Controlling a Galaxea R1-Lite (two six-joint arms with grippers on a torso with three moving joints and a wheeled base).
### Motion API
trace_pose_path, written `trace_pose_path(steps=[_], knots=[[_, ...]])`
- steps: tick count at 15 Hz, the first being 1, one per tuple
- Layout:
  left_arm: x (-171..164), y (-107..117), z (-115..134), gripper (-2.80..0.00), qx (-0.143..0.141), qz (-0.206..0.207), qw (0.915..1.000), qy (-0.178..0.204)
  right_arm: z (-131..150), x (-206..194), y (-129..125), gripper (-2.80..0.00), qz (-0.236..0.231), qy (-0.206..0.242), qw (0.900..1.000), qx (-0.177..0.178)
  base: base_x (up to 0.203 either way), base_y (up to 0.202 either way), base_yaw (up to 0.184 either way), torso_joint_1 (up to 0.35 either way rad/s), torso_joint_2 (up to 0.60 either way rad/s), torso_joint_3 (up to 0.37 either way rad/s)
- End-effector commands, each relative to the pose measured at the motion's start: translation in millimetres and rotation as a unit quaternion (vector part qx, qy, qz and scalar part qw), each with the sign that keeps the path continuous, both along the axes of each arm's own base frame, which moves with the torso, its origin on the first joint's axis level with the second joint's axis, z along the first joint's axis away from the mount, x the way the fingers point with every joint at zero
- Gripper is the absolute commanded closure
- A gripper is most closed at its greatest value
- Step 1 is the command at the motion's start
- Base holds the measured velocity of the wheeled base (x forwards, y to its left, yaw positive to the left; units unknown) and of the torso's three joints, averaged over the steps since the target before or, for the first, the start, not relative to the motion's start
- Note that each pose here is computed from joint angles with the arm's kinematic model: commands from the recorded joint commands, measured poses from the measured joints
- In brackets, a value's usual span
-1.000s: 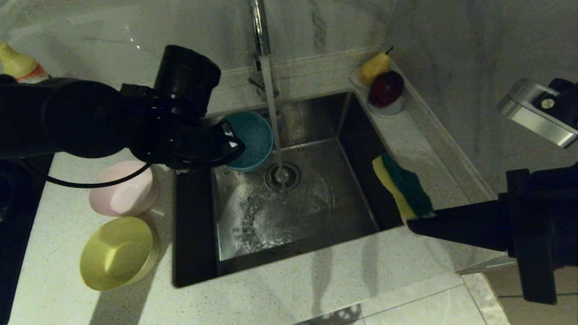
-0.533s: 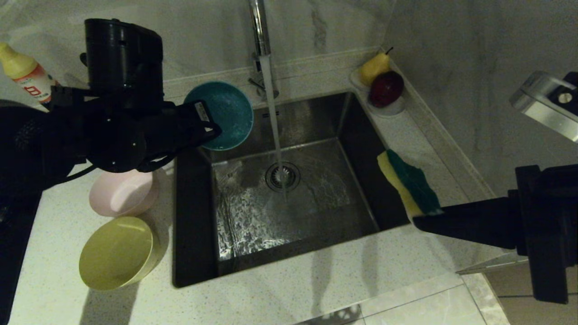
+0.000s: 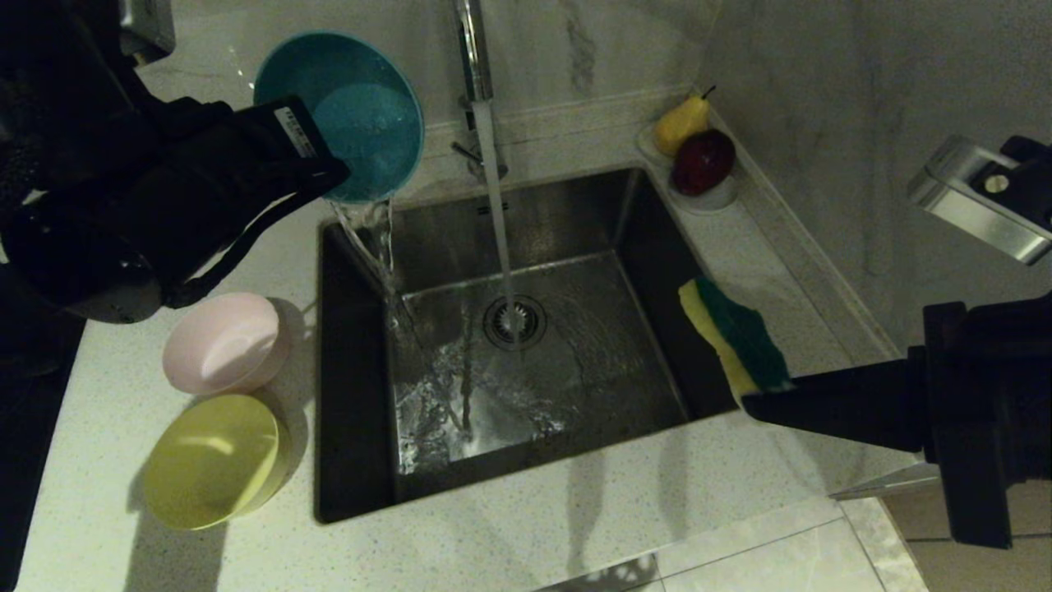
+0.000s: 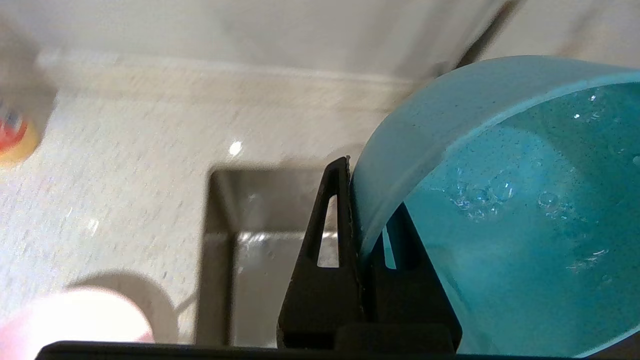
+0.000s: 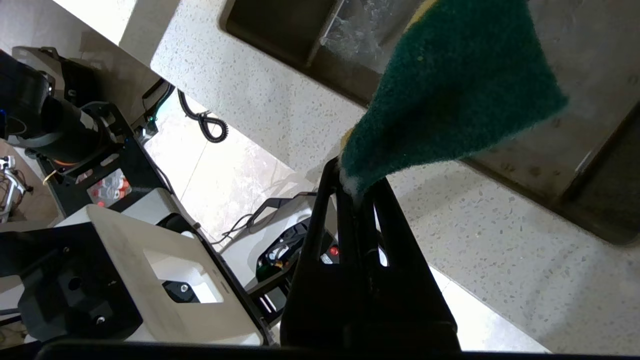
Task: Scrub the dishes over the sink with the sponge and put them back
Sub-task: Wash the bowl
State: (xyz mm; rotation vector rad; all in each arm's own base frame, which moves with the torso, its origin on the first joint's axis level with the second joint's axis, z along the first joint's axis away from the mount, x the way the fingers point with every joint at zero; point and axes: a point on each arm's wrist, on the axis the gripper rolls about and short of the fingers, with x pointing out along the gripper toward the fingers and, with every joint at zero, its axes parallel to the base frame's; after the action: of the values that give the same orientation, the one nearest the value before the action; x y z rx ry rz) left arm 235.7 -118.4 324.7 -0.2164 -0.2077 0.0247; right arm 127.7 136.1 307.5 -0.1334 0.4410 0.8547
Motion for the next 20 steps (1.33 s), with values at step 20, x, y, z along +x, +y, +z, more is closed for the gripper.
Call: trace_pose_path(steps=[20], knots=[[-58,25,-3,0.0,0.068,-0.138,0.985,-0.077,2,-5,0,0.0,0.029,0.006,0.999,0.013,0.0,0.0,0.0,0.0,0.0,0.0]])
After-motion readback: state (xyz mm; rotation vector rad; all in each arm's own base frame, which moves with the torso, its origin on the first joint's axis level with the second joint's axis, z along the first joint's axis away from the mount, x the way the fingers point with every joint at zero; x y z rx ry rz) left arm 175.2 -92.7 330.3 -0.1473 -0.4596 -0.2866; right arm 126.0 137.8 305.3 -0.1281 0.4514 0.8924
